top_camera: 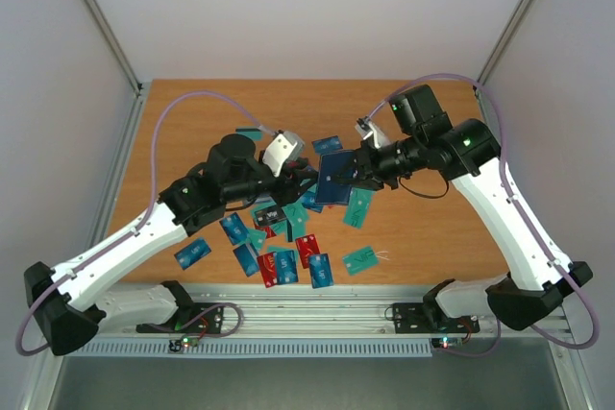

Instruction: Put the credit cards into the card holder

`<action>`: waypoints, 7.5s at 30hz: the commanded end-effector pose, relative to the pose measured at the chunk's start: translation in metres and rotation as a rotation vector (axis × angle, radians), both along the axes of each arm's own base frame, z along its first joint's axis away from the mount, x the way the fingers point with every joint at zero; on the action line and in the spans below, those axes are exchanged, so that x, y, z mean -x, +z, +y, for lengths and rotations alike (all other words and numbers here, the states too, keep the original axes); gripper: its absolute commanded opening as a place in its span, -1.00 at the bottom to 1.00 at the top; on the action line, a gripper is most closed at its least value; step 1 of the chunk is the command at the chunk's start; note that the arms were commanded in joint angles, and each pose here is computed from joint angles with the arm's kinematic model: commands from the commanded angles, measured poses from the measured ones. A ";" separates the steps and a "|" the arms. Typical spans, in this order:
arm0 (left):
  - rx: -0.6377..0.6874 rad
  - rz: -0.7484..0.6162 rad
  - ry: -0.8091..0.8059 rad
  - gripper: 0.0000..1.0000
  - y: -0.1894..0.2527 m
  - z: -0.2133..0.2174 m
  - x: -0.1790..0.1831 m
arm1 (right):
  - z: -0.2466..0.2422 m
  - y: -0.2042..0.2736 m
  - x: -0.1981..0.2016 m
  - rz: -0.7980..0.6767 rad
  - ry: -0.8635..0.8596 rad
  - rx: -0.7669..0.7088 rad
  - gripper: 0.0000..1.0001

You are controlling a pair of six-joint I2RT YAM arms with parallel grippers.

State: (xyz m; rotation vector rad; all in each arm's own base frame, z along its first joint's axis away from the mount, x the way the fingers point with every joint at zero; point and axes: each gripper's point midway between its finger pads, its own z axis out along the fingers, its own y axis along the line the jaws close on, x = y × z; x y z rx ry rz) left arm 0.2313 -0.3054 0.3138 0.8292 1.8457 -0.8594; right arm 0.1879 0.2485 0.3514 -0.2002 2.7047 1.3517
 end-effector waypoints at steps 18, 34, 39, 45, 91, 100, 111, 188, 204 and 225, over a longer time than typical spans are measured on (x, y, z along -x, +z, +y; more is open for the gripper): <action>0.421 0.249 -0.309 0.06 0.100 0.004 0.073 | 0.013 0.072 0.023 -0.397 0.245 -0.285 -0.96; 0.532 0.332 -0.373 0.03 0.138 0.013 0.094 | 0.009 0.086 0.024 -0.469 0.341 -0.364 -0.97; 0.546 0.336 -0.349 0.03 0.144 0.017 0.094 | 0.002 0.088 0.024 -0.461 0.350 -0.375 -0.97; 0.567 0.352 -0.290 0.09 0.140 0.020 0.086 | -0.007 0.095 0.025 -0.457 0.347 -0.409 -0.97; 0.546 0.399 -0.307 -0.32 0.115 0.001 0.072 | -0.002 0.113 0.023 -0.433 0.354 -0.495 -0.97; 0.561 0.400 -0.379 -0.39 0.122 -0.005 0.077 | -0.001 0.109 0.020 -0.431 0.348 -0.496 -0.96; 0.509 0.466 -0.262 -0.99 0.099 -0.007 0.060 | -0.014 0.070 0.004 -0.374 0.213 -0.308 0.32; 0.094 0.554 -0.056 -0.99 -0.043 -0.090 -0.024 | -0.081 -0.084 -0.101 -0.209 -0.297 0.606 -0.46; 0.088 0.546 -0.050 -0.99 -0.043 -0.090 -0.025 | -0.086 -0.079 -0.099 -0.243 -0.223 0.656 -0.70; 0.130 0.647 -0.024 -0.72 -0.075 -0.100 -0.044 | -0.130 -0.110 -0.078 -0.097 -0.309 0.760 -0.97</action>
